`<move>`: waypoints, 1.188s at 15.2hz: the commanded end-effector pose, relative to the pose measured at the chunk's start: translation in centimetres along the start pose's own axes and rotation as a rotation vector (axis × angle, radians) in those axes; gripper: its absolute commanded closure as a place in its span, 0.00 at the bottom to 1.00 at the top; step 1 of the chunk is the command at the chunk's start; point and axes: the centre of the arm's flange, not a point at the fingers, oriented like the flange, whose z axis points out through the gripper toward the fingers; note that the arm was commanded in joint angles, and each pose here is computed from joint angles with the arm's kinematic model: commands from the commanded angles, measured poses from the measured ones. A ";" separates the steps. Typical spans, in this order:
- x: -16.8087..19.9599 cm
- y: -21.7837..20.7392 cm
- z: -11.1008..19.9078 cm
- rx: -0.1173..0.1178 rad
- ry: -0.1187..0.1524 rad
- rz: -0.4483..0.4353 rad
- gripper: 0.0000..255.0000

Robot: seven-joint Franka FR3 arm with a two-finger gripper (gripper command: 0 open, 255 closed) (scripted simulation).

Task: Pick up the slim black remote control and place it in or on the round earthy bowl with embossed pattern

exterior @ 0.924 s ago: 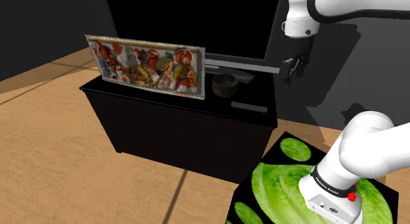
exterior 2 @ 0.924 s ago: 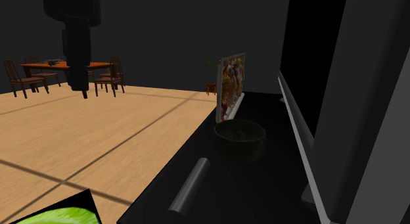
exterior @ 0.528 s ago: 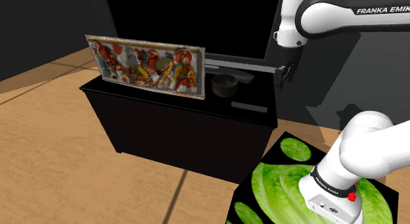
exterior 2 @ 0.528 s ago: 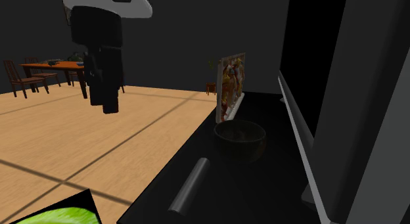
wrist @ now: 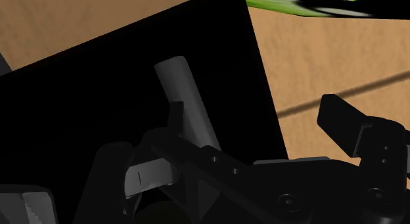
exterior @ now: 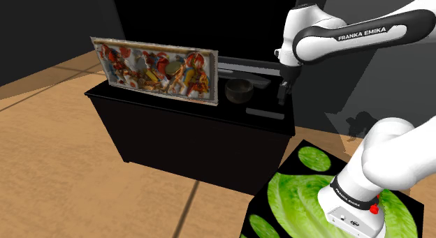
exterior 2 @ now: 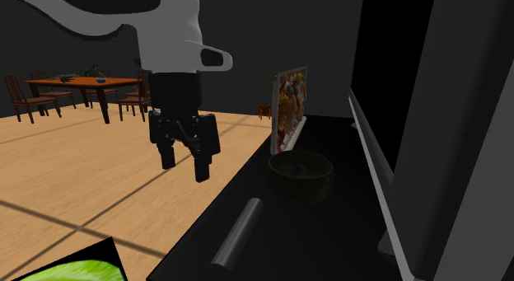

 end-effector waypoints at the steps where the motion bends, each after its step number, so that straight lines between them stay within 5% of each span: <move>1: 1.7 0.8 2.1 -0.003 0.021 -0.045 0.00; 10: 9.1 3.1 9.9 -0.008 0.103 -0.240 0.00; 18: 9.6 3.1 13.9 -0.008 0.103 -0.240 0.00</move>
